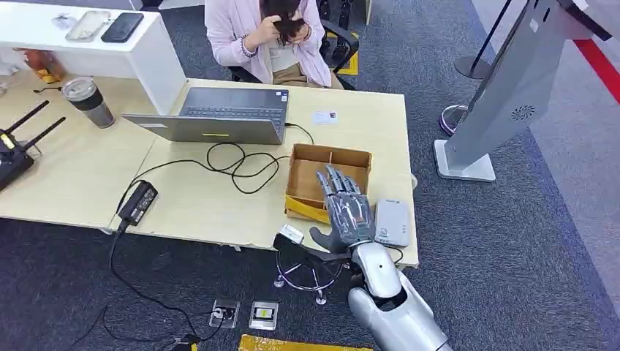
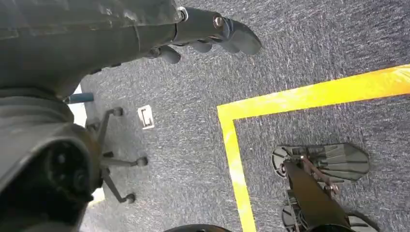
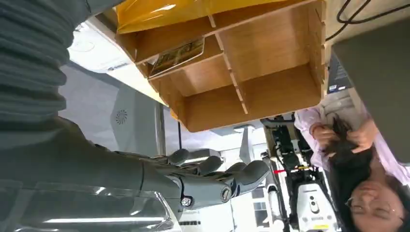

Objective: Pass the card to the sensor for recognition and then transmit it.

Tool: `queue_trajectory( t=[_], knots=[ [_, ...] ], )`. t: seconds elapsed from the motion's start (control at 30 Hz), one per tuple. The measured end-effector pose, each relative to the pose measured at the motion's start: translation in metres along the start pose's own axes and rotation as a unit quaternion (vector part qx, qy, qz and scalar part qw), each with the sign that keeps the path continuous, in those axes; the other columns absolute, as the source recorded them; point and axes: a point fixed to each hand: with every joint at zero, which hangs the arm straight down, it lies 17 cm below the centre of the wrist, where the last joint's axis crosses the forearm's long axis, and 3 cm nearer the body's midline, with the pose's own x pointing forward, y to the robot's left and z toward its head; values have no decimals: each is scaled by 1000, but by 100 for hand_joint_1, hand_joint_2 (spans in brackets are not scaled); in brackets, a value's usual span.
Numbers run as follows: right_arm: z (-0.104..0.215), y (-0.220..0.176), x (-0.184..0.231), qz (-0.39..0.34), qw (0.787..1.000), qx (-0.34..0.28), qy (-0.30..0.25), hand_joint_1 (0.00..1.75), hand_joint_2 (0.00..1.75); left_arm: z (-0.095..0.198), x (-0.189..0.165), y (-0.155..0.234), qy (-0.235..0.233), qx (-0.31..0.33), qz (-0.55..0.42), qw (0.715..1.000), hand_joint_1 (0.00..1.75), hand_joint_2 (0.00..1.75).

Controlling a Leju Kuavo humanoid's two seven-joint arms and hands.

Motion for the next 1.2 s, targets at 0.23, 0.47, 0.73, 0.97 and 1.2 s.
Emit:
queue_trajectory(
  t=[0.23, 0.47, 0.73, 0.97, 1.2],
  knots=[
    [-4, 9, -3, 7, 1000, 12, 6, 0, 175, 0, -1, 0, 1, -1, -9, 1000, 0, 0],
    [-7, 10, -11, 27, 1000, 8, 11, 0, 175, 0, -2, -1, 1, -1, -16, 1000, 0, 0],
    [-16, 12, -27, 57, 998, 14, 16, 0, 175, 0, -2, -1, 1, -1, -16, 1000, 0, 0],
    [-20, 12, -48, 60, 997, 18, 35, 0, 175, 0, -2, -1, 0, -1, -18, 1000, 0, 0],
    [-20, 15, -58, 56, 997, 24, 45, 0, 175, 0, -2, -1, -1, -1, -23, 1000, 0, 0]
  ],
)
